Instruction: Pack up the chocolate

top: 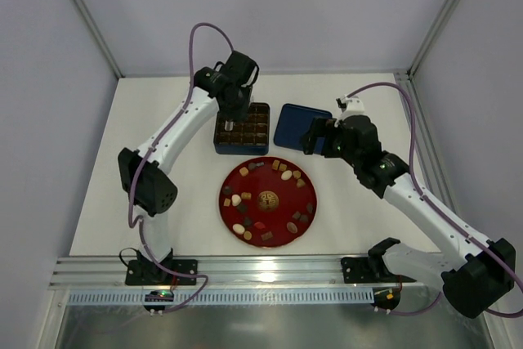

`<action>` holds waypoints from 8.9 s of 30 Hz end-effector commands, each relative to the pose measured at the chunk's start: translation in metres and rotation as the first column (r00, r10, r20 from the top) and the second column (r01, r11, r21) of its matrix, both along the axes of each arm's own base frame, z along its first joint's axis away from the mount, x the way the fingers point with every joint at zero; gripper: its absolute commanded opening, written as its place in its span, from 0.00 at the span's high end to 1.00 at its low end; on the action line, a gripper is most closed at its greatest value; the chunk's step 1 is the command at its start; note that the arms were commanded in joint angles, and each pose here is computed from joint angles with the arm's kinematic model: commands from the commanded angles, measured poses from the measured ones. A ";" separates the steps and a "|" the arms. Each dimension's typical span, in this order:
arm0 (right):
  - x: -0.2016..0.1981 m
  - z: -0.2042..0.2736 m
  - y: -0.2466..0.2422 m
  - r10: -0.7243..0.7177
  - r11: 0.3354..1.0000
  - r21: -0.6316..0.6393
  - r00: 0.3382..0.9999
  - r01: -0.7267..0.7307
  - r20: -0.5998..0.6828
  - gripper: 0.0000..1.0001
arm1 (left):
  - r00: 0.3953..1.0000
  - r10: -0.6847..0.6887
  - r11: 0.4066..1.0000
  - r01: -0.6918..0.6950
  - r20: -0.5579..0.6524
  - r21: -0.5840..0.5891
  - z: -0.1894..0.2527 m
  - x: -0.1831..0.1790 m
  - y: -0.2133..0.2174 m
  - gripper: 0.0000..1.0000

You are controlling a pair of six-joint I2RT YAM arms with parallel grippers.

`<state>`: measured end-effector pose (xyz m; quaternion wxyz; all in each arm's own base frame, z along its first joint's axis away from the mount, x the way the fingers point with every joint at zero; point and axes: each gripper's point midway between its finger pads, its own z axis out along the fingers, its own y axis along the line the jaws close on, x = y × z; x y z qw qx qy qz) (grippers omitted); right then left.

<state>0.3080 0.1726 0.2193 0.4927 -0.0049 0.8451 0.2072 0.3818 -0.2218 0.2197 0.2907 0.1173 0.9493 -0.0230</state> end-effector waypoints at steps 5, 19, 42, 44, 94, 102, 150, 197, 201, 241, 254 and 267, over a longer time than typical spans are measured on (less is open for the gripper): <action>0.005 0.022 0.001 0.005 1.000 0.007 0.999 -0.006 0.054 0.00 | 0.998 -0.013 0.999 0.011 0.054 0.032 -0.006 0.037 -0.006 0.73; 0.003 0.020 0.002 0.009 1.000 0.008 0.999 -0.010 0.050 0.00 | 0.999 -0.014 0.997 0.012 0.030 0.070 -0.024 0.043 -0.004 0.70; 0.001 0.017 -0.001 0.002 1.000 0.008 0.999 -0.002 0.045 0.00 | 0.998 -0.022 0.998 0.019 0.065 0.056 -0.008 0.047 -0.006 0.62; 0.002 0.016 -0.001 0.003 1.000 0.005 0.999 -0.003 0.045 0.00 | 0.996 -0.022 0.999 0.019 0.081 0.032 0.003 0.043 -0.007 0.61; -0.001 0.015 -0.004 -0.010 1.000 0.008 0.999 0.010 0.051 0.00 | 0.977 -0.186 0.982 0.189 -0.105 0.018 -0.059 -0.142 -0.066 0.61; -0.001 0.015 -0.005 -0.010 1.000 0.007 0.999 0.009 0.051 0.00 | 0.974 -0.190 0.980 0.195 -0.119 0.032 -0.066 -0.142 -0.067 0.61; 0.000 0.012 0.000 0.005 1.000 0.019 0.999 -0.005 0.040 0.00 | 0.992 -0.064 0.997 0.069 0.111 -0.046 0.037 -0.060 -0.017 0.82; -0.002 0.013 -0.004 -0.005 1.000 0.003 0.999 0.005 0.042 0.00 | 0.997 -0.066 0.997 0.064 0.047 0.033 -0.033 0.033 -0.044 0.73; -0.002 0.014 -0.004 -0.007 1.000 0.004 0.999 0.006 0.044 0.00 | 0.997 -0.066 0.997 0.064 0.044 0.039 -0.034 0.034 -0.044 0.71; -0.001 0.015 -0.004 -0.014 1.000 0.011 0.999 0.013 0.049 0.00 | 0.989 -0.129 0.987 0.135 0.073 -0.088 0.034 -0.052 -0.033 0.62; 0.002 0.025 -0.028 -0.097 0.994 -0.049 0.993 0.100 0.061 0.00 | 0.949 -0.309 0.944 0.298 -0.061 -0.141 0.006 -0.184 -0.063 0.62; 0.007 0.026 -0.059 -0.166 0.985 -0.032 0.986 0.167 0.034 0.00 | 0.887 -0.429 0.902 0.411 -0.169 -0.132 -0.027 -0.276 -0.079 0.61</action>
